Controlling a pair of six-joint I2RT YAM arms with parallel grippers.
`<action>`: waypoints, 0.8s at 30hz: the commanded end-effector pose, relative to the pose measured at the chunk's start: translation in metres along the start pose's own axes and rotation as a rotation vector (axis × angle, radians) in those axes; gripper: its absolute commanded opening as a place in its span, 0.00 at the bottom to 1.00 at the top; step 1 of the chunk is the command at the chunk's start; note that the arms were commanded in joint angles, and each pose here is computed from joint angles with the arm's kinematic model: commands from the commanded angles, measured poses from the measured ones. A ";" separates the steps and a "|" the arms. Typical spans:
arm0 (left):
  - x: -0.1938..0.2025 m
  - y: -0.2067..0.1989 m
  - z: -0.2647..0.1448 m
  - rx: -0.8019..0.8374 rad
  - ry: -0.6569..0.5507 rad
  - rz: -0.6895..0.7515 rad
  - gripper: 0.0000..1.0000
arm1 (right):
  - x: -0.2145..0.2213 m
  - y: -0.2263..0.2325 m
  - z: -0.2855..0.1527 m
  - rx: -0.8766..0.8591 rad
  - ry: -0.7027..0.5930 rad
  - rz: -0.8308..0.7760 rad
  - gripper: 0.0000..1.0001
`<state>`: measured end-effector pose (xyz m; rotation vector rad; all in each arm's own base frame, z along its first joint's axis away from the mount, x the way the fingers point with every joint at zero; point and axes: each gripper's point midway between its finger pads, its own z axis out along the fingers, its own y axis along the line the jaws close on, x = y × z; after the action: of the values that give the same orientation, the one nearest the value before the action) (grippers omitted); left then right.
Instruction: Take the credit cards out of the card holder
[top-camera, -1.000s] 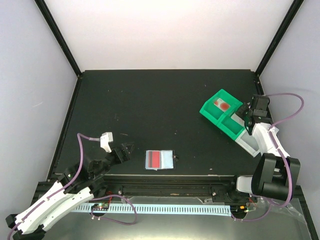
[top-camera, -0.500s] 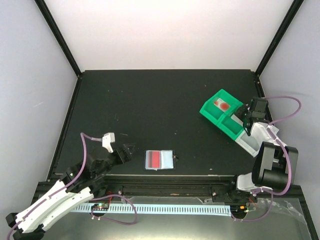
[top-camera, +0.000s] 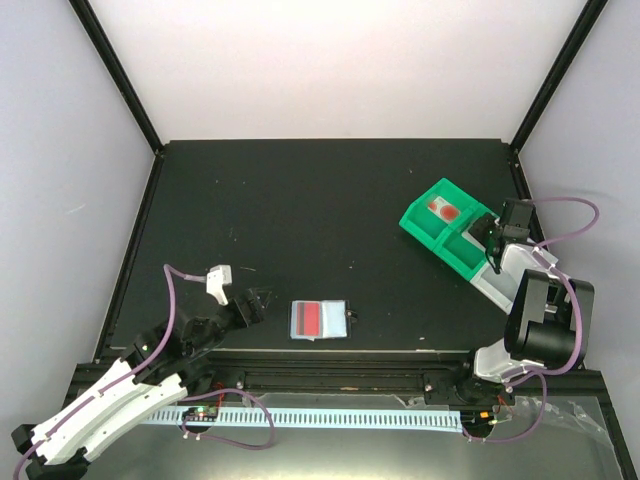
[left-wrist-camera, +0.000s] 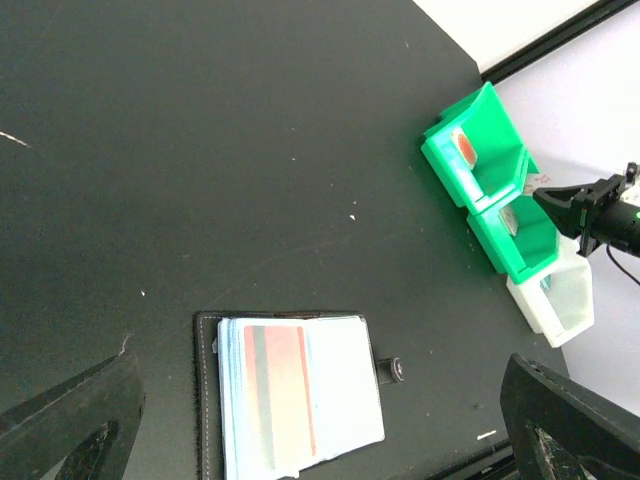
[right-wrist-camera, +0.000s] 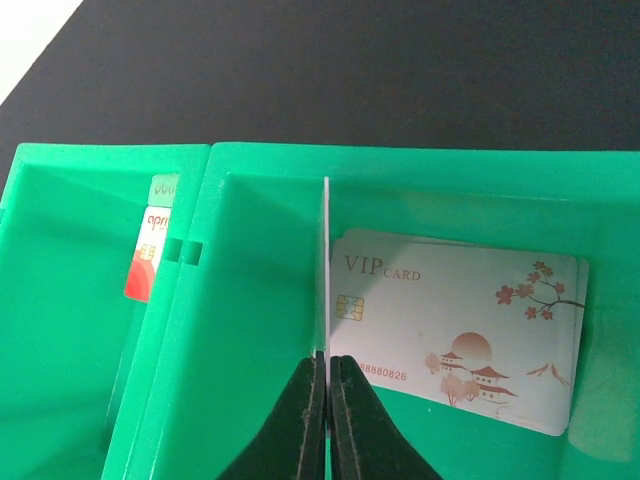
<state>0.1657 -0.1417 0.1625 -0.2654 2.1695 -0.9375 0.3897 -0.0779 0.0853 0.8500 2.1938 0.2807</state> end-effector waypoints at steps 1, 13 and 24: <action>-0.002 -0.005 0.000 0.018 -0.004 0.011 0.99 | -0.006 -0.002 0.002 -0.004 -0.028 0.006 0.04; 0.001 -0.002 0.002 0.005 0.010 0.002 0.99 | -0.010 -0.016 0.002 0.096 0.001 -0.010 0.16; 0.001 -0.005 0.002 0.010 0.017 -0.001 0.99 | -0.023 -0.028 -0.005 0.211 -0.016 -0.036 0.16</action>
<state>0.1647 -0.1434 0.1604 -0.2592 2.1830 -0.9409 0.3850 -0.1007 0.0806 0.9178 2.2565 0.1137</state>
